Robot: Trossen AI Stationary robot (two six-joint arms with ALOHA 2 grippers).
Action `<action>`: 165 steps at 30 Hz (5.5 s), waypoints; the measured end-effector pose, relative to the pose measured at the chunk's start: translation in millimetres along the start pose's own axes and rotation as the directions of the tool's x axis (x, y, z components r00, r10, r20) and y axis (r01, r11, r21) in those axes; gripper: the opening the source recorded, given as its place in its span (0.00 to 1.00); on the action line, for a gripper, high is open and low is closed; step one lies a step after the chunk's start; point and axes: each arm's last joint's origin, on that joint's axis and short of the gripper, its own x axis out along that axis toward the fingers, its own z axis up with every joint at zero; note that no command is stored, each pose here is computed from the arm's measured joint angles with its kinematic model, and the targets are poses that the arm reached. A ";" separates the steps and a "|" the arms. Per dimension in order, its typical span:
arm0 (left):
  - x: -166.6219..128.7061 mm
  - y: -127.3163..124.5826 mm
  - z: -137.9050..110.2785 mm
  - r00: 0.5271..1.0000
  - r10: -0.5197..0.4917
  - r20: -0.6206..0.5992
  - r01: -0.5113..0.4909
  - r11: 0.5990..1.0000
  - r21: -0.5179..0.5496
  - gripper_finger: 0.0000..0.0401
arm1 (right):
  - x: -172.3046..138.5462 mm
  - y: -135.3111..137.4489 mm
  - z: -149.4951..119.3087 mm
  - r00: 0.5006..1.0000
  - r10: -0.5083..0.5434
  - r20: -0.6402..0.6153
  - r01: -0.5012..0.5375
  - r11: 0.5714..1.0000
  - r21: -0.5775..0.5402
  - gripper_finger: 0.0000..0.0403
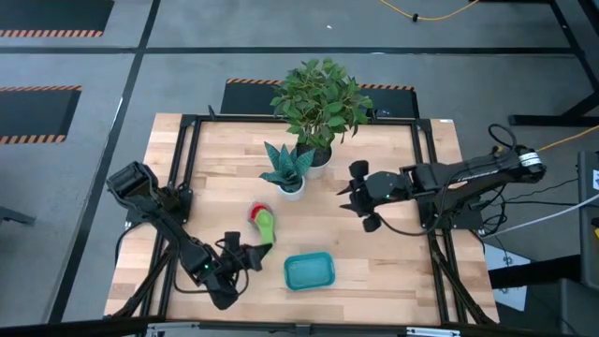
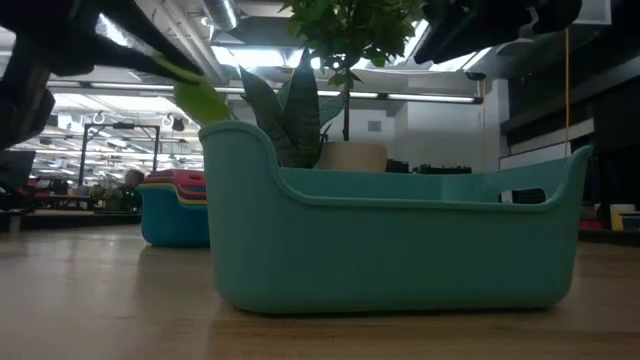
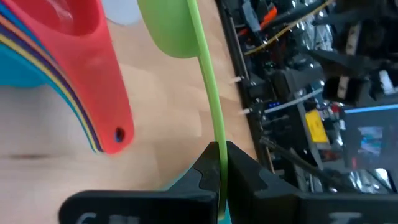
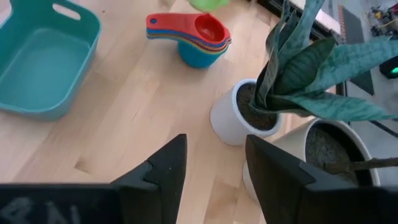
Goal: Nest measuring cups in basket
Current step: Stack the green measuring cup on top of the red measuring cup
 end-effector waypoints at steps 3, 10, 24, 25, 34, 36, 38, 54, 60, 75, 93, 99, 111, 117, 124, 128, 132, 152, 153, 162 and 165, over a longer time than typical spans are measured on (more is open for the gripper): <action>5.8 2.7 4.4 0.999 0.024 0.024 -0.025 1.000 0.004 0.01 | 0.7 0.2 -0.1 1.000 -0.002 0.006 0.002 1.000 0.000 0.42; 20.1 8.4 11.0 0.988 0.150 -0.040 -0.151 0.988 -0.012 0.01 | 0.7 0.1 0.1 1.000 -0.003 0.009 0.003 1.000 0.000 0.42; 25.8 13.3 16.2 0.974 0.220 -0.048 -0.223 0.971 -0.083 0.02 | 0.7 0.1 0.1 1.000 -0.003 0.009 0.003 1.000 0.001 0.42; 25.2 13.6 16.0 0.973 0.223 -0.052 -0.227 0.971 -0.081 0.02 | 0.7 0.1 0.1 1.000 -0.003 0.009 0.003 1.000 0.000 0.42; 24.8 13.8 15.5 0.971 0.231 -0.064 -0.235 0.969 -0.079 0.04 | 0.7 0.1 0.2 1.000 -0.003 0.009 0.003 1.000 0.001 0.42; 24.8 13.8 15.4 0.971 0.231 -0.065 -0.236 0.969 -0.079 0.06 | 0.7 0.1 0.2 1.000 -0.003 0.009 0.003 1.000 0.001 0.42; 24.8 13.8 15.4 0.971 0.231 -0.066 -0.236 0.969 -0.079 0.08 | 0.7 0.1 0.2 1.000 -0.003 0.009 0.003 1.000 0.001 0.42; 18.0 14.8 12.2 0.970 0.226 -0.085 -0.230 0.972 -0.041 0.19 | 0.8 0.1 0.1 1.000 -0.003 0.009 0.003 1.000 0.000 0.42; 6.7 18.3 12.8 0.966 0.243 -0.093 -0.246 0.969 -0.025 0.20 | 0.8 0.1 0.1 1.000 -0.003 0.009 0.003 1.000 0.000 0.42; -10.0 9.2 19.8 0.966 0.226 -0.129 -0.229 0.973 -0.009 0.19 | 0.9 0.1 0.2 1.000 -0.003 0.009 0.003 1.000 0.001 0.42; 3.6 12.5 20.7 0.848 0.429 -0.310 -0.370 0.900 0.232 0.20 | 0.9 0.2 0.2 1.000 -0.003 0.009 0.002 1.000 0.004 0.42; 12.9 13.7 22.6 0.731 0.534 -0.426 -0.470 0.845 0.254 0.20 | 0.8 0.2 0.3 1.000 -0.003 0.010 0.003 1.000 0.004 0.42; 14.0 15.1 22.2 0.639 0.585 -0.499 -0.456 0.811 0.366 0.19 | 0.8 0.1 0.3 1.000 -0.002 0.010 0.002 1.000 0.004 0.42; 11.8 16.0 20.7 0.567 0.612 -0.552 -0.477 0.790 0.385 0.23 | 0.8 0.1 0.3 1.000 -0.003 0.010 0.002 1.000 0.004 0.42; 12.2 15.2 20.1 0.572 0.603 -0.556 -0.437 0.798 0.416 0.34 | 0.8 0.1 0.3 1.000 -0.003 0.010 0.002 1.000 0.004 0.42; 12.3 15.2 20.2 0.575 0.602 -0.554 -0.435 0.798 0.416 0.42 | 0.8 0.1 0.3 1.000 -0.002 0.010 0.002 1.000 0.004 0.42; 12.3 15.2 20.2 0.575 0.602 -0.554 -0.435 0.798 0.417 0.49 | 0.8 0.2 0.3 1.000 -0.002 0.009 0.002 1.000 0.004 0.42; 12.8 11.6 18.3 0.616 0.564 -0.549 -0.394 0.825 0.405 0.68 | 0.8 0.2 0.3 1.000 -0.002 0.009 0.002 1.000 0.004 0.42; 12.3 9.7 17.7 0.624 0.557 -0.548 -0.388 0.830 0.402 0.68 | 0.8 0.1 0.3 1.000 -0.002 0.009 0.002 1.000 0.004 0.42; 11.5 -38.6 11.9 0.697 0.446 -0.561 -0.295 0.892 0.343 0.68 | 0.8 0.2 0.3 1.000 -0.002 0.009 0.002 1.000 0.004 0.42; 11.1 -56.6 15.0 0.743 0.426 -0.517 -0.284 0.899 0.333 0.68 | 0.8 0.2 0.3 1.000 -0.002 0.009 0.002 1.000 0.004 0.42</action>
